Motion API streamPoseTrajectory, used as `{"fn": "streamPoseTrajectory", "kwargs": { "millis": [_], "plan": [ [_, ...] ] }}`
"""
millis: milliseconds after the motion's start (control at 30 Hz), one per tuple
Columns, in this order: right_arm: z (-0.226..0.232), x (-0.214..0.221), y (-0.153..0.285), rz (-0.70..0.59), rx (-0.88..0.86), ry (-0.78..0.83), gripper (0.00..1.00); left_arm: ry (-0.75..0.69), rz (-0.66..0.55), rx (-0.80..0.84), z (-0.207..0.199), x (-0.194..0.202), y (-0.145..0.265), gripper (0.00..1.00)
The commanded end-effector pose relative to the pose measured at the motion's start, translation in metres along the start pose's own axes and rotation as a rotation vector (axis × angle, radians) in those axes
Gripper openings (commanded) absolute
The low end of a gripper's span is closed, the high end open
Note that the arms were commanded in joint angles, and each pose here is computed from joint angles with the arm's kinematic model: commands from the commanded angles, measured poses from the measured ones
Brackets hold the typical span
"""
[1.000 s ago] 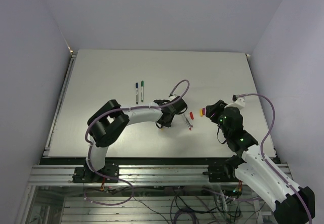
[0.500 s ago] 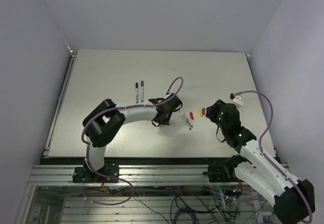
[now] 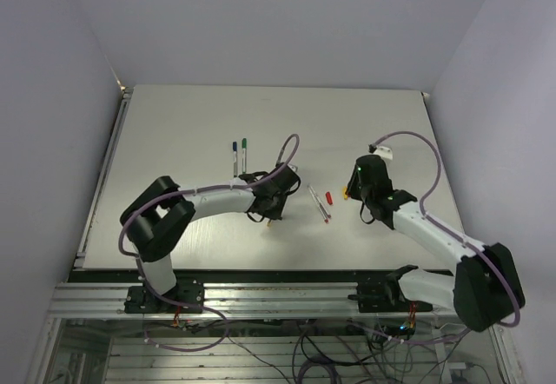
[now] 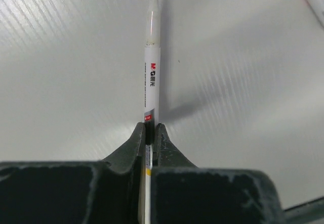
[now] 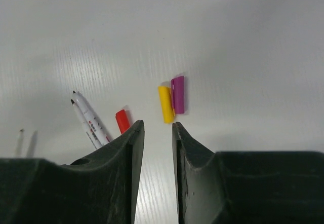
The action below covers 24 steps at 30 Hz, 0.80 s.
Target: Insert the pens into the pen caps
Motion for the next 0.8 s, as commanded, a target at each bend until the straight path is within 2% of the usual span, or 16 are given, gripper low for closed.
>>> {"fn": "streamPoseTrajectory", "kwargs": {
  "millis": [0, 233, 533, 767],
  "plan": [
    [0.011, -0.013, -0.015, -0.004, -0.018, 0.065, 0.29, 0.012, -0.013, 0.076, -0.007, -0.003, 0.033, 0.07],
    [0.019, -0.009, -0.044, 0.042, 0.005, 0.124, 0.34, -0.004, -0.039, 0.109, -0.012, 0.006, 0.059, 0.07],
    [0.021, 0.002, -0.073, 0.099, 0.044, 0.153, 0.36, 0.011, -0.061, 0.131, -0.012, 0.016, 0.066, 0.07],
    [0.020, 0.004, -0.083, 0.096, 0.070, 0.162, 0.36, 0.004, -0.058, 0.148, -0.013, 0.018, 0.064, 0.07]
  ]
}}
Point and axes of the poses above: each gripper's point midway between its finger pads, its own y axis back along the fingers, its own z axis along the line the jaws close on, x = y × z, the point moved 6 cm from there along y, back along the fingers, and after that the axes turned 2 degrees about y, right-handed, at the moved point
